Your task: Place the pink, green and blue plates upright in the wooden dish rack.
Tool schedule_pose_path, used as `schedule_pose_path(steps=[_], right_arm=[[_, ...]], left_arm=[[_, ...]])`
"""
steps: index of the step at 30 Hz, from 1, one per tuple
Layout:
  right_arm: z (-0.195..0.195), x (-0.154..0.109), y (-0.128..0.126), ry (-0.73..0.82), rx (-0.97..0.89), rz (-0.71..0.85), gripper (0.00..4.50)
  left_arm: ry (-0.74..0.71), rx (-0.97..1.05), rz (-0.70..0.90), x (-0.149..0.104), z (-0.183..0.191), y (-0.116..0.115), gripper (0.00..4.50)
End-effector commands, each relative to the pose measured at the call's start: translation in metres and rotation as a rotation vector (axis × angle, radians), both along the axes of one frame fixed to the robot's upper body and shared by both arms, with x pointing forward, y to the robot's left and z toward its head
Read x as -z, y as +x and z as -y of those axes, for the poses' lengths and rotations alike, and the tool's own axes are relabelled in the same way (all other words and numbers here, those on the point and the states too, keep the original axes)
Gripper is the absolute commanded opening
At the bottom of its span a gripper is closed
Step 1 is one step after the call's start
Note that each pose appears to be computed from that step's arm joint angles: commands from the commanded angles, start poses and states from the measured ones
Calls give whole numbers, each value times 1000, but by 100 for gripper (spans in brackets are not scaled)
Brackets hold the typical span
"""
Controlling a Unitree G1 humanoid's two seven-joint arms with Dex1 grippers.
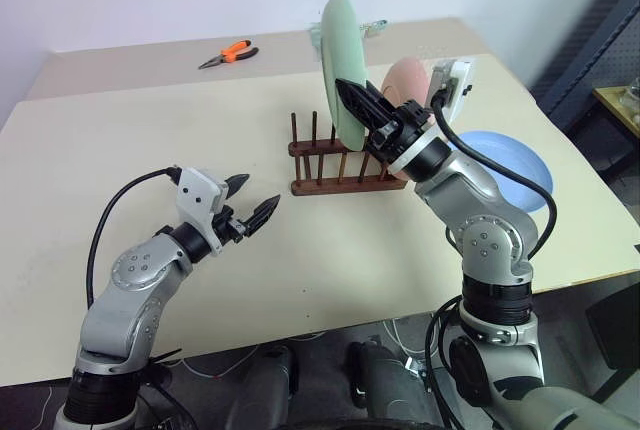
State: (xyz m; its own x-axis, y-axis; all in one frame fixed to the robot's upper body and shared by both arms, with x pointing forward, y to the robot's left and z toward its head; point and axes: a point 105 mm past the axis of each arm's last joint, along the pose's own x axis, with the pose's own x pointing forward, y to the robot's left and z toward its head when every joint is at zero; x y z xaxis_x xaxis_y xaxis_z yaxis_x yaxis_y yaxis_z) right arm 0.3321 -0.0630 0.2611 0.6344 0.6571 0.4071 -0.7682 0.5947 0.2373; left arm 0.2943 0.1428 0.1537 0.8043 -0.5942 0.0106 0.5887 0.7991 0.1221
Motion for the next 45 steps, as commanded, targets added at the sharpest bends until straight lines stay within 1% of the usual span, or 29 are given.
schedule_pose_path(steps=[1, 5, 6, 7, 8, 11, 12, 13, 16, 21, 24, 26, 27, 29, 32, 34, 37, 39, 42, 43, 44, 45], right_arm=[[8, -2, 4, 49, 35, -13, 0], [8, 11, 10, 19, 53, -59, 0], [9, 14, 12, 16, 58, -70, 74], [9, 15, 13, 15, 62, -75, 100], [9, 15, 14, 16, 64, -76, 140], [10, 10, 15, -39, 109, -19, 288], [10, 8, 15, -83, 126, 16, 348], [8, 6, 12, -146, 132, 71, 388], [0, 2, 3, -346, 131, 250, 388], [4, -8, -6, -574, 175, 480, 388], [30, -29, -5, -655, 274, 570, 388], [61, -45, -1, -689, 386, 581, 388], [72, -48, 0, -697, 419, 574, 388], [96, -47, 1, -721, 481, 533, 388], [107, -42, 0, -755, 501, 513, 388], [124, -39, -5, -742, 543, 472, 388], [153, -32, -7, -682, 600, 368, 388], [175, -18, -6, -680, 645, 282, 446], [198, 21, -6, -711, 679, 137, 449], [199, 37, -6, -718, 665, 79, 449], [197, 55, -6, -767, 645, 30, 449], [196, 68, -7, -804, 629, -2, 449]], left_arm=[[-6, 35, 39, -10, 9, -4, 354], [-5, 62, 29, -7, 16, -7, 354], [-2, 68, 28, -7, 18, -7, 358], [1, 73, 26, -6, 20, -8, 358], [2, 76, 25, -6, 21, -8, 358], [1, 84, 20, -5, 23, -8, 358], [1, 85, 18, -4, 23, -8, 358], [2, 86, 15, -4, 23, -8, 358], [3, 88, 10, -2, 23, -7, 358], [2, 93, 5, 0, 24, -7, 358], [-1, 96, 2, 0, 24, -6, 358], [-1, 109, -3, 2, 27, -5, 358], [-1, 117, -5, 2, 28, -5, 358], [-5, 139, -14, 5, 32, -3, 358], [-7, 157, -17, 6, 36, -2, 358], [-3, 185, -16, 6, 43, 2, 358], [-2, 200, -15, 6, 45, 4, 358], [4, 209, -16, 7, 45, 4, 358], [13, 220, -17, 9, 46, 4, 358], [13, 222, -17, 9, 47, 4, 358], [12, 223, -17, 9, 47, 3, 358], [11, 224, -18, 9, 47, 3, 358]])
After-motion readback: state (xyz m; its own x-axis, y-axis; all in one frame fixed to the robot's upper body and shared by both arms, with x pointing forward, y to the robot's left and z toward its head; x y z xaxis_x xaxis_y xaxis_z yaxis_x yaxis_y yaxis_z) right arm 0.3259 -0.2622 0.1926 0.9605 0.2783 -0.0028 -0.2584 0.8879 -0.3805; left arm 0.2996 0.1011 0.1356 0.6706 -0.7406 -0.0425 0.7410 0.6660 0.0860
